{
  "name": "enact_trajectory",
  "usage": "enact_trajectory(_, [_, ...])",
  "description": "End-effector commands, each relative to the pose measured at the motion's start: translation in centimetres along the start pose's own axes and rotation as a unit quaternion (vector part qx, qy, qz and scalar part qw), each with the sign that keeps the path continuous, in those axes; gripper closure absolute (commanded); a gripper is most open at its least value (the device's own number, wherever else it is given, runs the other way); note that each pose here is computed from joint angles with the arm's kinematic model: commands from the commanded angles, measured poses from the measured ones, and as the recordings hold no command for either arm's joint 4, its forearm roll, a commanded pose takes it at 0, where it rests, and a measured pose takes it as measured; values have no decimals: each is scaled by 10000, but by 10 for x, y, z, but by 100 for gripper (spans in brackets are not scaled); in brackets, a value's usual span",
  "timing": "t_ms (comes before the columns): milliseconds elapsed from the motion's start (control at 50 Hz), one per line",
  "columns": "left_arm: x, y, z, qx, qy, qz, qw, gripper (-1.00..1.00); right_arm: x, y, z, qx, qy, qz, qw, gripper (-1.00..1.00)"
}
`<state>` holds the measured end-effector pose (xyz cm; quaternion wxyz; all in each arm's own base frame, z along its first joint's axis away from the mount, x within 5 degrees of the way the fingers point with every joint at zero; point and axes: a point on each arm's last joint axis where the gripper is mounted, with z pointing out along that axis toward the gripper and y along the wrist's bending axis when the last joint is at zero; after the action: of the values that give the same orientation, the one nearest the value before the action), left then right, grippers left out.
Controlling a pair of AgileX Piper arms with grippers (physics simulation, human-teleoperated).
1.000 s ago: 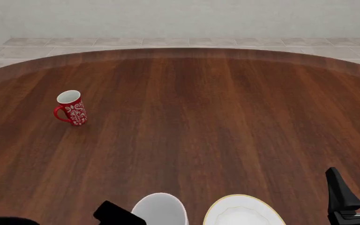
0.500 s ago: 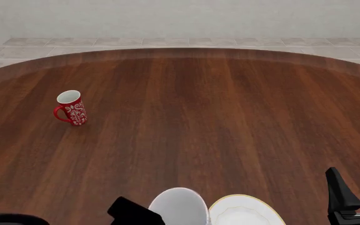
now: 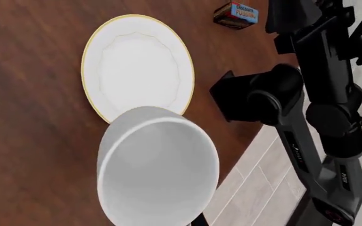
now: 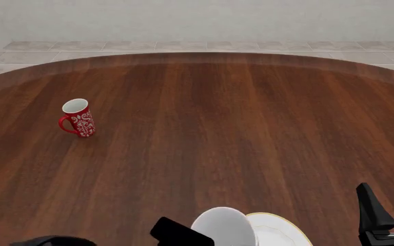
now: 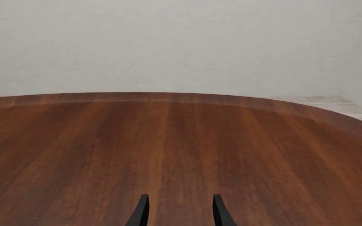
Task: Put the white mug on the plate.
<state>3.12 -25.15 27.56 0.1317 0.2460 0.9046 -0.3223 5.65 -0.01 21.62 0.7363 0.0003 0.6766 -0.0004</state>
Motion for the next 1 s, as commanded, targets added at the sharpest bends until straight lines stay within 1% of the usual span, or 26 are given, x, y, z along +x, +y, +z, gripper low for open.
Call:
enact_trajectory(20, [-10, -4, 6, 4, -94, 154, 9998, 100, 0, 0, 0, -8, -7, 1, 10000, -100])
enact_trajectory(120, [-14, -12, 5, 41, -94, 204, 9997, 100, 0, 0, 0, -7, -6, 0, 10000, -100])
enact_trajectory(480, [-14, -24, 32, -73, 102, 478, 9988, 100, 0, 0, 0, -7, -5, 1, 10000, -100])
enact_trajectory(800, [-19, -30, 47, -124, 150, 542, 9983, 100, 0, 0, 0, -8, -6, 1, 10000, -100])
enact_trajectory(880, [-20, -35, 49, -114, 160, 572, 9982, 100, 0, 0, 0, -7, -6, 0, 10000, -100])
enact_trajectory(960, [-20, -36, 54, -137, 192, 576, 9981, 100, 0, 0, 0, -8, -6, 1, 10000, -100])
enact_trajectory(980, [-16, -39, 61, -166, 276, 570, 9979, 100, 0, 0, 0, -6, -5, 0, 10000, -100])
enact_trajectory(1000, [-16, -39, 61, -166, 276, 570, 9979, 100, 0, 0, 0, -6, -5, 0, 10000, -100])
